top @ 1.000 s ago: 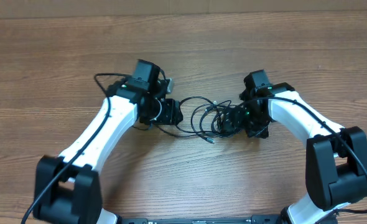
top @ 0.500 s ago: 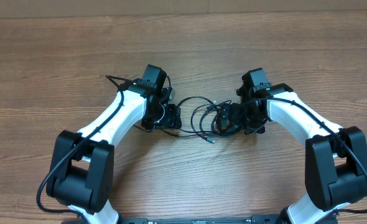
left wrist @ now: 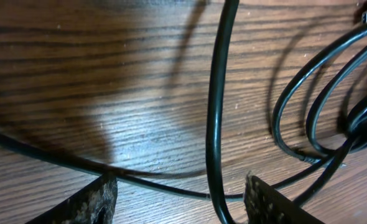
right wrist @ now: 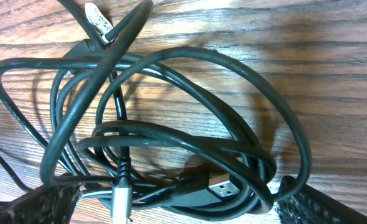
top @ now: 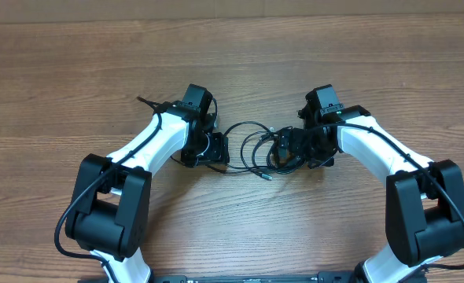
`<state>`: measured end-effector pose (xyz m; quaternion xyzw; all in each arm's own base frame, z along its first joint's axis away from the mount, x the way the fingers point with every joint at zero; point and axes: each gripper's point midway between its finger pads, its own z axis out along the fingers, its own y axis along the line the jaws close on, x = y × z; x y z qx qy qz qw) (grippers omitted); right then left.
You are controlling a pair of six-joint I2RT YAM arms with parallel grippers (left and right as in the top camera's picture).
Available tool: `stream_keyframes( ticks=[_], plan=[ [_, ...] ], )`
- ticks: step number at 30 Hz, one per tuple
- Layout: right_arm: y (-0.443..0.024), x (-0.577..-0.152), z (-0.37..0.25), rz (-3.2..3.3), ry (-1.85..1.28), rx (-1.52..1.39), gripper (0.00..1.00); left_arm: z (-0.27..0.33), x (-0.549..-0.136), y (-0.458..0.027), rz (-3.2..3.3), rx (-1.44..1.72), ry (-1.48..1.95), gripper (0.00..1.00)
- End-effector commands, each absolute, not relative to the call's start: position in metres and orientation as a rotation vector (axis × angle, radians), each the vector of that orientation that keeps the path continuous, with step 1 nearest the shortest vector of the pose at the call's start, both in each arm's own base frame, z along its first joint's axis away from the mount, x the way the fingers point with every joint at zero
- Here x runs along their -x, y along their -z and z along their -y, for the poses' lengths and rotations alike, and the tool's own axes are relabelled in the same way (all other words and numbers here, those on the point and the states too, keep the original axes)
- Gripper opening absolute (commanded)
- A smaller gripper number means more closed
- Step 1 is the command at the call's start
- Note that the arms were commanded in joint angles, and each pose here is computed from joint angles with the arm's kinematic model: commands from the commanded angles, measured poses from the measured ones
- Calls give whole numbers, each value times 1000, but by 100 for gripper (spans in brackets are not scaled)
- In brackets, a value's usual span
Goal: Untangle cables
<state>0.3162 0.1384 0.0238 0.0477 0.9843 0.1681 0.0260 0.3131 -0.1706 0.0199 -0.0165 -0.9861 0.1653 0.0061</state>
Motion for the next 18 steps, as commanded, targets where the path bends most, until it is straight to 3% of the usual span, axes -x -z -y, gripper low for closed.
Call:
stream_keyframes(
  ticks=[1, 18],
  plan=[
    [-22, -315, -140, -3047, -527, -144, 100, 177, -321, -20, 3110, 43, -520, 66],
    [-22, -315, -140, -3047, -527, -144, 100, 203, -322, -22, 3141, 98, -557, 68]
  ],
)
